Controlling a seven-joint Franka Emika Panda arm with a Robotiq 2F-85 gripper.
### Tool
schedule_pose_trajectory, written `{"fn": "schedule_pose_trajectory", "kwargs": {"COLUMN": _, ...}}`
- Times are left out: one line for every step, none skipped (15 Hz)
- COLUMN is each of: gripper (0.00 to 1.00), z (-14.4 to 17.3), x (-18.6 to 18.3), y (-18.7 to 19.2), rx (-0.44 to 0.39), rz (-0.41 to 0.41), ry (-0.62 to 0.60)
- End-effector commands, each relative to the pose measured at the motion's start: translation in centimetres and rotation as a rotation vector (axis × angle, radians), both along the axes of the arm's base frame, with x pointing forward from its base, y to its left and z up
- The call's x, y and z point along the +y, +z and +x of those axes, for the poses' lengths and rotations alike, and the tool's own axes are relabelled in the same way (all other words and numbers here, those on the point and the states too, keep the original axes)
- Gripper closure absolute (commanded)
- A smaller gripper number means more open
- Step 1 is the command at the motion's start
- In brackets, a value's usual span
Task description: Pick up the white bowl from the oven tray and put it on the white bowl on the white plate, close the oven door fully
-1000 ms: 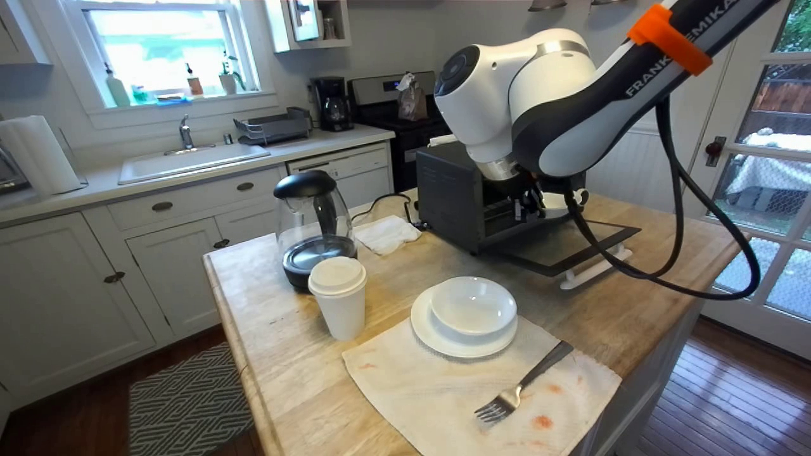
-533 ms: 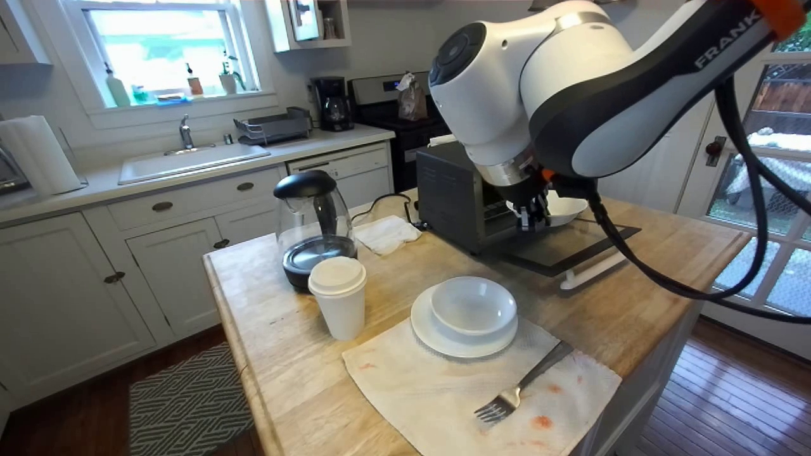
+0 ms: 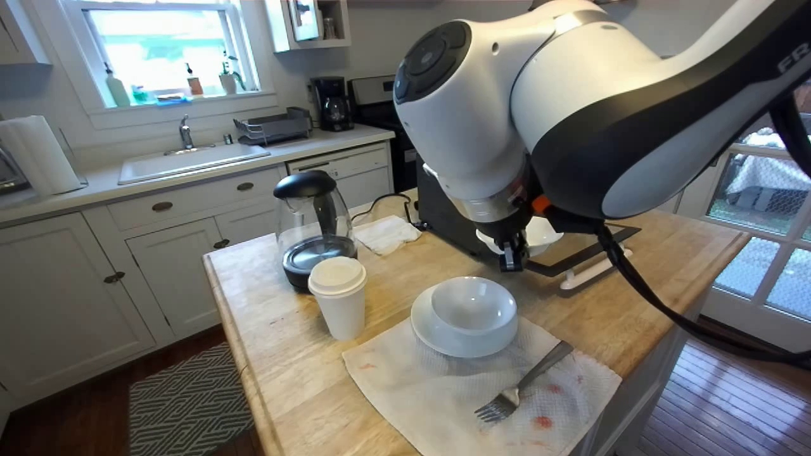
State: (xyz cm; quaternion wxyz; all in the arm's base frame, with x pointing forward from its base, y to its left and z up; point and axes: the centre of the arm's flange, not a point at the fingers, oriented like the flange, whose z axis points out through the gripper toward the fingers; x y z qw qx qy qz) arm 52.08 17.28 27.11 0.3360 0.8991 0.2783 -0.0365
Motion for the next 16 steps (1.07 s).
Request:
{"fn": "schedule_pose_trajectory", "kwargs": {"gripper": 0.98, "z": -0.7, "x": 2.6, "y": 0.3, "rx": 0.038, "rz": 0.036, "ry": 0.063}}
{"fn": "schedule_pose_trajectory", "kwargs": {"gripper": 0.98, "z": -0.9, "x": 3.1, "y": 0.4, "rx": 0.045, "rz": 0.041, "ry": 0.080}}
{"fn": "schedule_pose_trajectory", "kwargs": {"gripper": 0.98, "z": -0.9, "x": 3.6, "y": 0.0, "rx": 0.054, "rz": 0.045, "ry": 0.100}}
{"fn": "schedule_pose_trajectory", "kwargs": {"gripper": 0.98, "z": -0.9, "x": 4.0, "y": -0.3, "rx": 0.066, "rz": 0.052, "ry": 0.118}}
{"fn": "schedule_pose_trajectory", "kwargs": {"gripper": 0.98, "z": -0.7, "x": 4.3, "y": -0.6, "rx": 0.080, "rz": 0.063, "ry": 0.138}}
{"fn": "schedule_pose_trajectory", "kwargs": {"gripper": 0.98, "z": -0.6, "x": 4.5, "y": -0.9, "rx": 0.083, "rz": 0.071, "ry": 0.150}}
{"fn": "schedule_pose_trajectory", "kwargs": {"gripper": 0.98, "z": -0.6, "x": 4.7, "y": -1.1, "rx": 0.088, "rz": 0.082, "ry": 0.167}}
{"fn": "schedule_pose_trajectory", "kwargs": {"gripper": 0.98, "z": -0.5, "x": 4.9, "y": -1.3, "rx": 0.089, "rz": 0.092, "ry": 0.181}}
{"fn": "schedule_pose_trajectory", "kwargs": {"gripper": 0.98, "z": -0.5, "x": 5.0, "y": -1.4, "rx": 0.088, "rz": 0.104, "ry": 0.192}}
{"fn": "schedule_pose_trajectory", "kwargs": {"gripper": 0.98, "z": -0.7, "x": 5.2, "y": -1.3, "rx": 0.085, "rz": 0.111, "ry": 0.204}}
{"fn": "schedule_pose_trajectory", "kwargs": {"gripper": 0.98, "z": -0.8, "x": 5.3, "y": -1.3, "rx": 0.084, "rz": 0.122, "ry": 0.215}}
{"fn": "schedule_pose_trajectory", "kwargs": {"gripper": 0.98, "z": -1.0, "x": 5.5, "y": -1.1, "rx": 0.079, "rz": 0.131, "ry": 0.226}}
{"fn": "schedule_pose_trajectory", "kwargs": {"gripper": 0.98, "z": -1.1, "x": 5.6, "y": -1.1, "rx": 0.079, "rz": 0.135, "ry": 0.236}}
{"fn": "schedule_pose_trajectory", "kwargs": {"gripper": 0.98, "z": -1.0, "x": 5.8, "y": -1.3, "rx": 0.079, "rz": 0.141, "ry": 0.242}}
{"fn": "schedule_pose_trajectory", "kwargs": {"gripper": 0.98, "z": -1.1, "x": 5.9, "y": -1.5, "rx": 0.082, "rz": 0.140, "ry": 0.247}}
{"fn": "schedule_pose_trajectory", "kwargs": {"gripper": 0.98, "z": -1.3, "x": 6.0, "y": -1.6, "rx": 0.087, "rz": 0.139, "ry": 0.251}}
